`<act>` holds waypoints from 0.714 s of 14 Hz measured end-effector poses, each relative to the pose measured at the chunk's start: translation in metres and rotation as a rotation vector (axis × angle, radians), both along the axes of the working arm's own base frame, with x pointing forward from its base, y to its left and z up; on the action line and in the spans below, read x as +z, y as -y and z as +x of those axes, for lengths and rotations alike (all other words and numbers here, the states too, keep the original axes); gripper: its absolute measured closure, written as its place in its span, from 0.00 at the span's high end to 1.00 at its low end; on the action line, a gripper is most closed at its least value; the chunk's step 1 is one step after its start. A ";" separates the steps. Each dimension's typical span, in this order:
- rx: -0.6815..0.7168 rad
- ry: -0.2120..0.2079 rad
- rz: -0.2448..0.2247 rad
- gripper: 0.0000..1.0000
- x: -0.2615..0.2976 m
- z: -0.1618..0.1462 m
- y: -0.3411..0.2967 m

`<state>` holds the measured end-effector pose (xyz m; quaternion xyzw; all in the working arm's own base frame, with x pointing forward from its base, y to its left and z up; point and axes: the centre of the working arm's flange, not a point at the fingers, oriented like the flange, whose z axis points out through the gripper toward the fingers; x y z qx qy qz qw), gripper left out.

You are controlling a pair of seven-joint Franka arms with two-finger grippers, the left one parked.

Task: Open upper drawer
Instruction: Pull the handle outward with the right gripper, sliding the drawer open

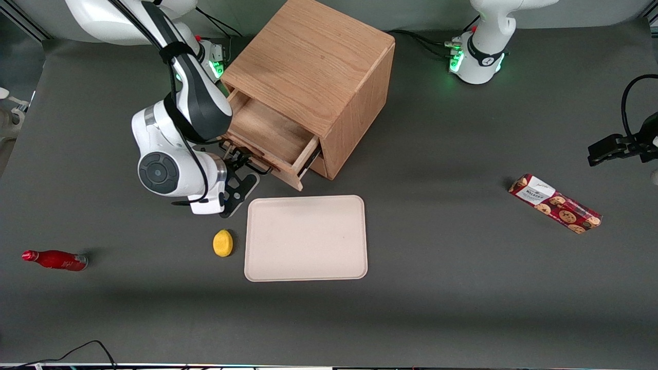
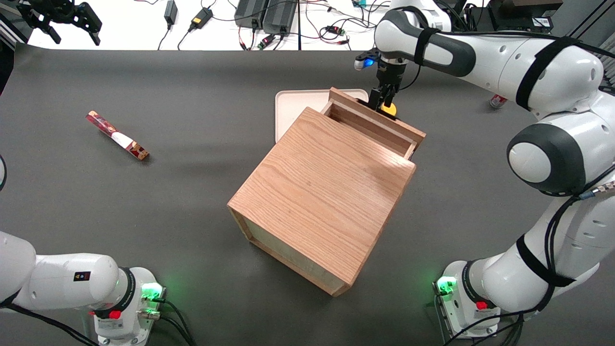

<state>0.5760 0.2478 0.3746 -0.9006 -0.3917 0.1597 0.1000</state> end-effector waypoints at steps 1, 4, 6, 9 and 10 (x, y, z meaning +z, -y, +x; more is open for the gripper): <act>0.006 0.006 0.004 1.00 0.000 0.004 0.004; 0.023 0.014 0.015 1.00 -0.002 0.015 0.012; 0.023 0.023 0.014 1.00 -0.002 0.022 0.019; 0.035 0.035 0.012 1.00 -0.002 0.030 0.028; 0.037 0.038 0.012 1.00 -0.003 0.033 0.030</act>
